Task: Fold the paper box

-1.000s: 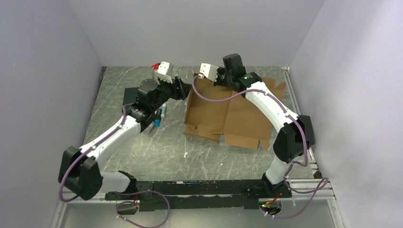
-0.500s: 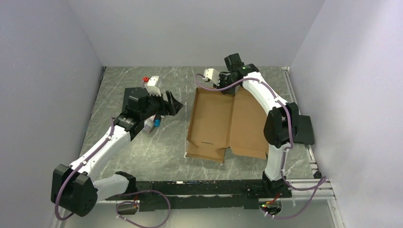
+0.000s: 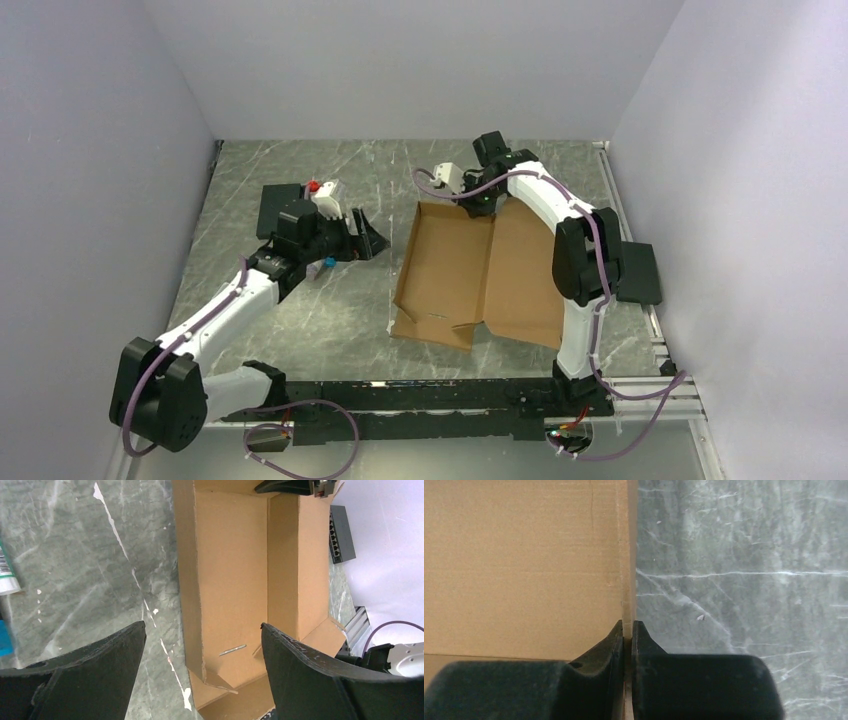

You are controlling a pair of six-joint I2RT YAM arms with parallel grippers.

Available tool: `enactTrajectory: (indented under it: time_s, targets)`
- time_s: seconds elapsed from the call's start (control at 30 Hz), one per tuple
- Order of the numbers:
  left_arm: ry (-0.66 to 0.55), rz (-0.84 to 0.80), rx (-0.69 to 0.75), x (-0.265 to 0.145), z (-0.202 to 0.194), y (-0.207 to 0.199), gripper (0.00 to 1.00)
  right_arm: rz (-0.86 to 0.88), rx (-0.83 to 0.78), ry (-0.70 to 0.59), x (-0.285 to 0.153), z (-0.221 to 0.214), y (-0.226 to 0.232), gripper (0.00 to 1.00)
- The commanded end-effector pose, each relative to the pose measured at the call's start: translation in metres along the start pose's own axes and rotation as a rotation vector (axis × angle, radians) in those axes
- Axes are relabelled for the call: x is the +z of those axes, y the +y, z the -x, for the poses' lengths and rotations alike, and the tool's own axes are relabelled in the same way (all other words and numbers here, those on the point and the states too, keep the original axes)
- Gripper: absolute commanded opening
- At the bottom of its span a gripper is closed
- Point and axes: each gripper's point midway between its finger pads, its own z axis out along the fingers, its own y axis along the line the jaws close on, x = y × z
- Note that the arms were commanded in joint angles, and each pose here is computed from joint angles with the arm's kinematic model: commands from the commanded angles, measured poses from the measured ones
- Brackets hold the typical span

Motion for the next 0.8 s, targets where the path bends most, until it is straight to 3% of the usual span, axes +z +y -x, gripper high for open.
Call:
enactTrajectory:
  time_s: [0.0, 0.13, 0.4, 0.77]
  targets:
    - [-0.013, -0.066, -0.026, 0.005, 0.004, -0.011, 0.90, -0.013, 0.005, -0.034, 0.012, 0.000, -0.003, 0.10]
    - [0.013, -0.070, -0.042, 0.010, 0.000, -0.009, 0.90, -0.012, 0.009, -0.040, 0.014, -0.001, -0.001, 0.23]
    - [0.042, -0.080, -0.061, 0.013, -0.007, -0.009, 0.89, -0.018, 0.049, -0.095, 0.012, 0.012, -0.003, 0.34]
    - [0.056, -0.078, -0.078, 0.016, -0.012, -0.006, 0.90, -0.046, 0.110, -0.076, 0.045, 0.009, -0.008, 0.36]
